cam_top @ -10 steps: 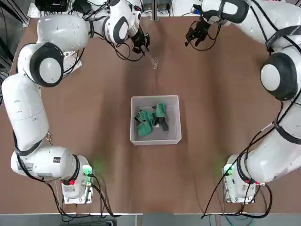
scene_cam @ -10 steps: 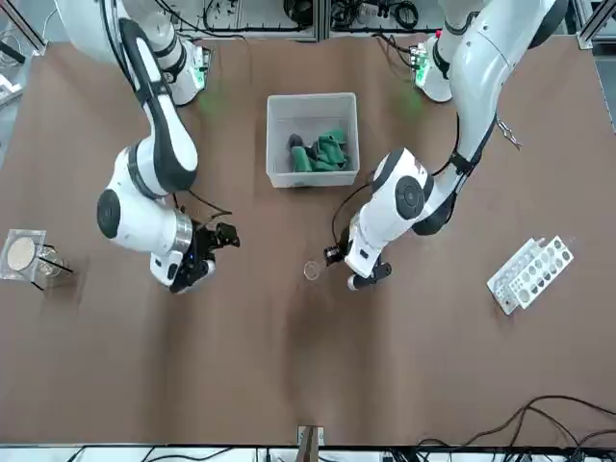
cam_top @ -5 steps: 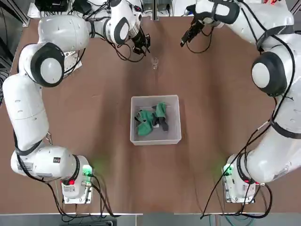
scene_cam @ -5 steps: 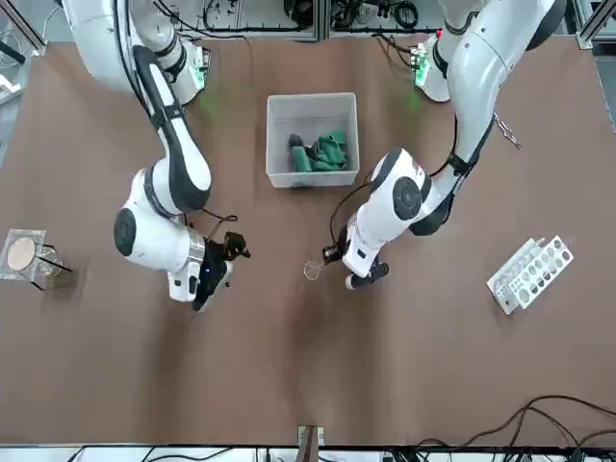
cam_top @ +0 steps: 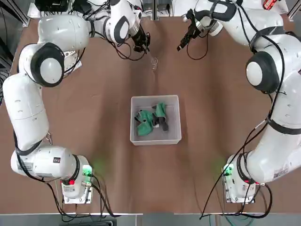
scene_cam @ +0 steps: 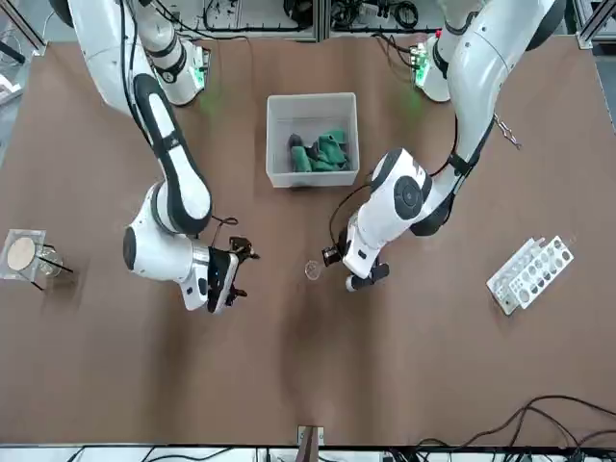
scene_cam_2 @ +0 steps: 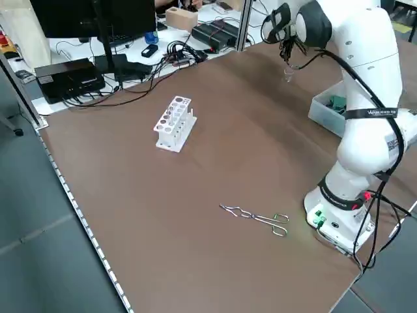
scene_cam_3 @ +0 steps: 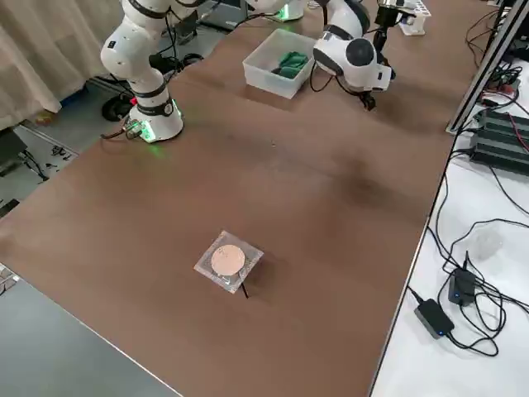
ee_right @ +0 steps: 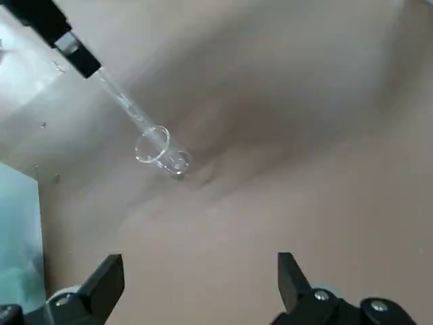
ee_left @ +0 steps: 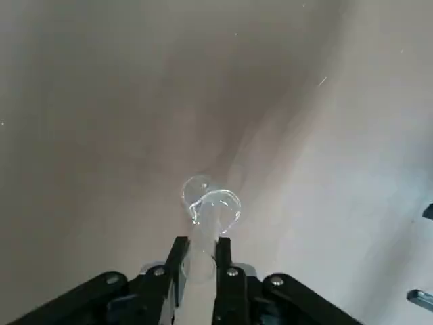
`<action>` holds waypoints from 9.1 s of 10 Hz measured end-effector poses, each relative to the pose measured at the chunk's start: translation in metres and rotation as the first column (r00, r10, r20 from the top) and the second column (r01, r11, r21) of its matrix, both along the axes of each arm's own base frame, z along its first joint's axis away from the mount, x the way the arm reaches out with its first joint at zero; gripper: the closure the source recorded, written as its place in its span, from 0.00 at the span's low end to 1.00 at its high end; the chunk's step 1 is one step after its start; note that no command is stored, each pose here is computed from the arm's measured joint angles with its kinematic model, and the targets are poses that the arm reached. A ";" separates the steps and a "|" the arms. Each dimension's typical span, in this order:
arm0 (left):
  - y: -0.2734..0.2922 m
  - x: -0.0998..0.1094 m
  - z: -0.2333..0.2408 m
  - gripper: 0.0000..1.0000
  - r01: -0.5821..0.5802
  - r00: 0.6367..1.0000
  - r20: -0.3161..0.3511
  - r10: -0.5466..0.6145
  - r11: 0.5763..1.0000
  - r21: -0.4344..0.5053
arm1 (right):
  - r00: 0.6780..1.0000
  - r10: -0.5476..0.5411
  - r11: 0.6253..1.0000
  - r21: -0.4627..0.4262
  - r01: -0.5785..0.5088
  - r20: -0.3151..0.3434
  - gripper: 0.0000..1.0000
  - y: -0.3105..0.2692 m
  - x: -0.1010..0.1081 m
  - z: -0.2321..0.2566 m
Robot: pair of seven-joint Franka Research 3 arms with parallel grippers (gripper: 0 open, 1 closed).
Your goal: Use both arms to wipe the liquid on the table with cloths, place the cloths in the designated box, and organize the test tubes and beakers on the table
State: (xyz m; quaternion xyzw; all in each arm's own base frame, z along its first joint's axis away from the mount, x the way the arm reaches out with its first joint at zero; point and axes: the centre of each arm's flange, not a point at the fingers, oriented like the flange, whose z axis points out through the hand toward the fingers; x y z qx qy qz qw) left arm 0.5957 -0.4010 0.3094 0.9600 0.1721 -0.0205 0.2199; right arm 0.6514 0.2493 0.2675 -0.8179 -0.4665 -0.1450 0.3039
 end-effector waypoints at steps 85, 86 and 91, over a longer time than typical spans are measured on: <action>0.373 -0.012 0.317 0.00 0.321 0.937 -0.019 -0.349 0.838 0.441 | 0.890 -0.167 0.966 0.252 0.061 0.424 0.47 -0.733 -0.104 0.011; 0.373 -0.012 0.317 0.00 0.321 0.937 -0.019 -0.349 0.838 0.441 | 0.888 -0.176 0.963 0.261 0.066 0.425 0.44 -0.733 -0.102 0.005; 0.372 -0.012 0.317 0.00 0.322 0.937 -0.019 -0.350 0.838 0.441 | 0.886 -0.203 0.957 0.275 0.090 0.417 0.40 -0.745 -0.115 -0.010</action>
